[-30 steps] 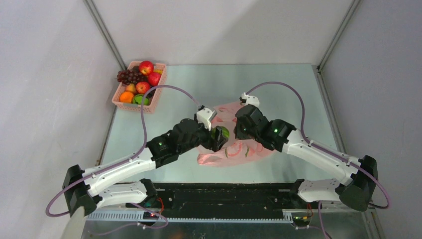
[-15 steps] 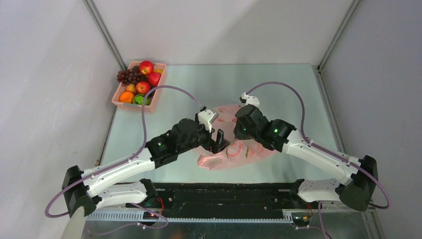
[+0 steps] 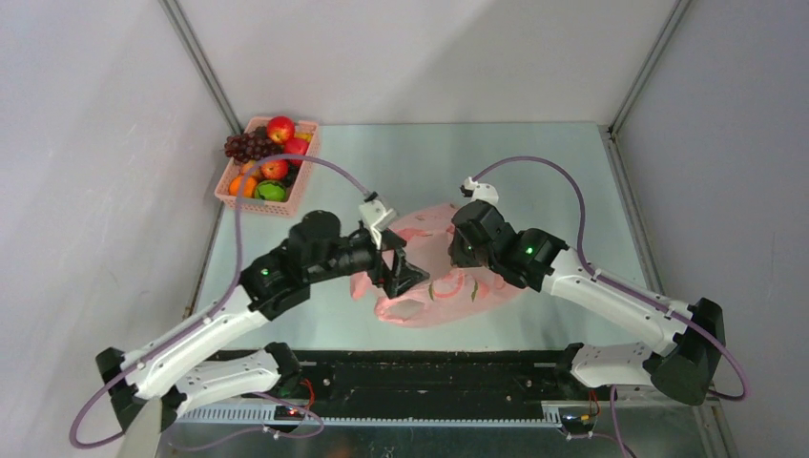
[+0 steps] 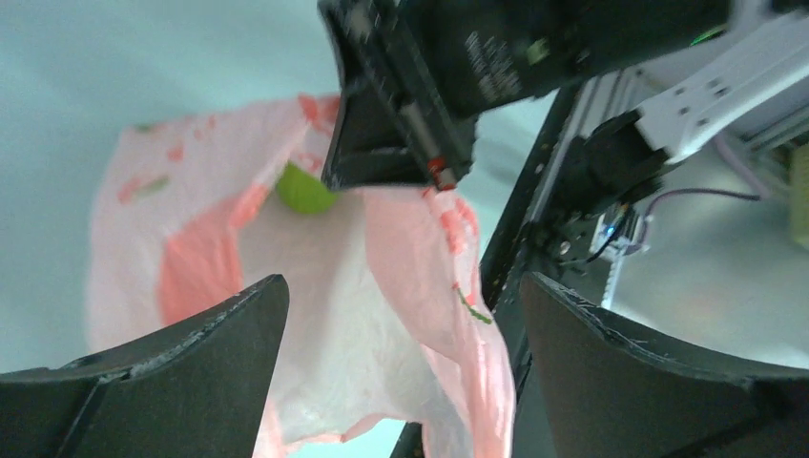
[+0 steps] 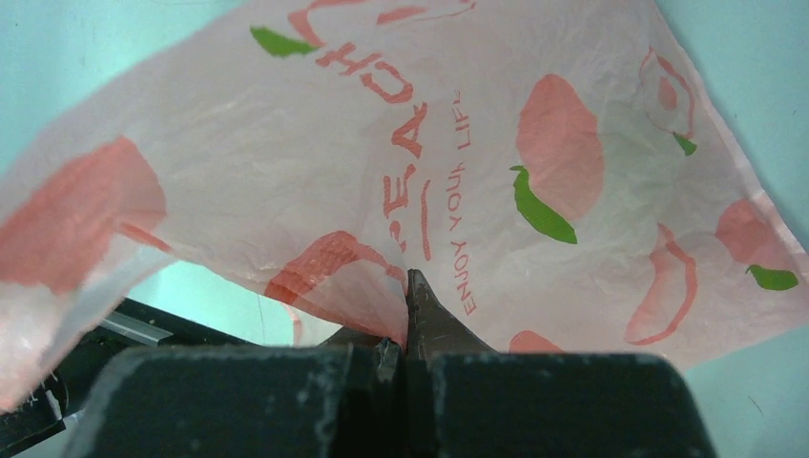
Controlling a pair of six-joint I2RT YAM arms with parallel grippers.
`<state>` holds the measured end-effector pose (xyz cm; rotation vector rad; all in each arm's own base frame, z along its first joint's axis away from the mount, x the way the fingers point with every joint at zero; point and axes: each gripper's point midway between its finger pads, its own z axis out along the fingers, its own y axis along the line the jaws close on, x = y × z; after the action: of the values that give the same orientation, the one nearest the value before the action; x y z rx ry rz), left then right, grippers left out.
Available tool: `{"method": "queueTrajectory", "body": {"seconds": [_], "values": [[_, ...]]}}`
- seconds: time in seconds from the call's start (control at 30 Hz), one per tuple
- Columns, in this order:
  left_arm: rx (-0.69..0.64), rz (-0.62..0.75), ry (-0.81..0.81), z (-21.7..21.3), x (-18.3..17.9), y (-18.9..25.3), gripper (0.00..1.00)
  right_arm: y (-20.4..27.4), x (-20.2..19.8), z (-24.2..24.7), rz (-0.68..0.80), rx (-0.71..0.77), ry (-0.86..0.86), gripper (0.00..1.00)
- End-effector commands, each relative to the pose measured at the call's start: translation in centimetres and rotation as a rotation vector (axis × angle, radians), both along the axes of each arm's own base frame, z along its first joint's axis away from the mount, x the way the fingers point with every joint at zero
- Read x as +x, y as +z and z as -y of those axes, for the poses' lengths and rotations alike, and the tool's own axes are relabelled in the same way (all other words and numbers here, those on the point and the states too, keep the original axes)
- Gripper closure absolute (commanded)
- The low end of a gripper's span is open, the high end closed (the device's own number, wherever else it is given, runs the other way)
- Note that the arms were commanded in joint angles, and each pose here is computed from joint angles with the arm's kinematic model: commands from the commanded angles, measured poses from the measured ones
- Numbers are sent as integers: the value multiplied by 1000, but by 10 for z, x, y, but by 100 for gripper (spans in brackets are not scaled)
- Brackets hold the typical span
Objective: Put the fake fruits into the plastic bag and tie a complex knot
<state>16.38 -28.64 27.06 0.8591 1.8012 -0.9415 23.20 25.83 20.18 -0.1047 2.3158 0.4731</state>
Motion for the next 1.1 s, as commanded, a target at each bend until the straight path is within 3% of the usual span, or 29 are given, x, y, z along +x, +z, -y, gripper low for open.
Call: {"method": "queueTrajectory", "body": {"seconds": [0.0, 0.07, 0.2, 0.37, 0.57, 0.87, 1.07], "values": [[-84, 52, -135, -11, -20, 51, 3, 22, 5, 4, 52, 35, -22, 100], [-87, 68, -123, -19, -18, 61, 3, 22, 5, 4, 55, 34, -22, 100], [-56, 92, 83, -53, 21, 68, 3, 23, 4, 6, 56, 30, -24, 100], [43, 67, 527, -125, 102, 46, 3, 23, 4, 6, 59, 29, -24, 100], [145, 75, 949, -205, 166, 29, 3, 22, 5, 4, 62, 28, -18, 100], [186, -53, 1238, -297, 231, -7, 5, 26, 8, 2, 86, 28, -13, 100], [212, -146, 1392, -359, 271, -36, 12, 31, 9, -4, 105, 44, 19, 100]]}}
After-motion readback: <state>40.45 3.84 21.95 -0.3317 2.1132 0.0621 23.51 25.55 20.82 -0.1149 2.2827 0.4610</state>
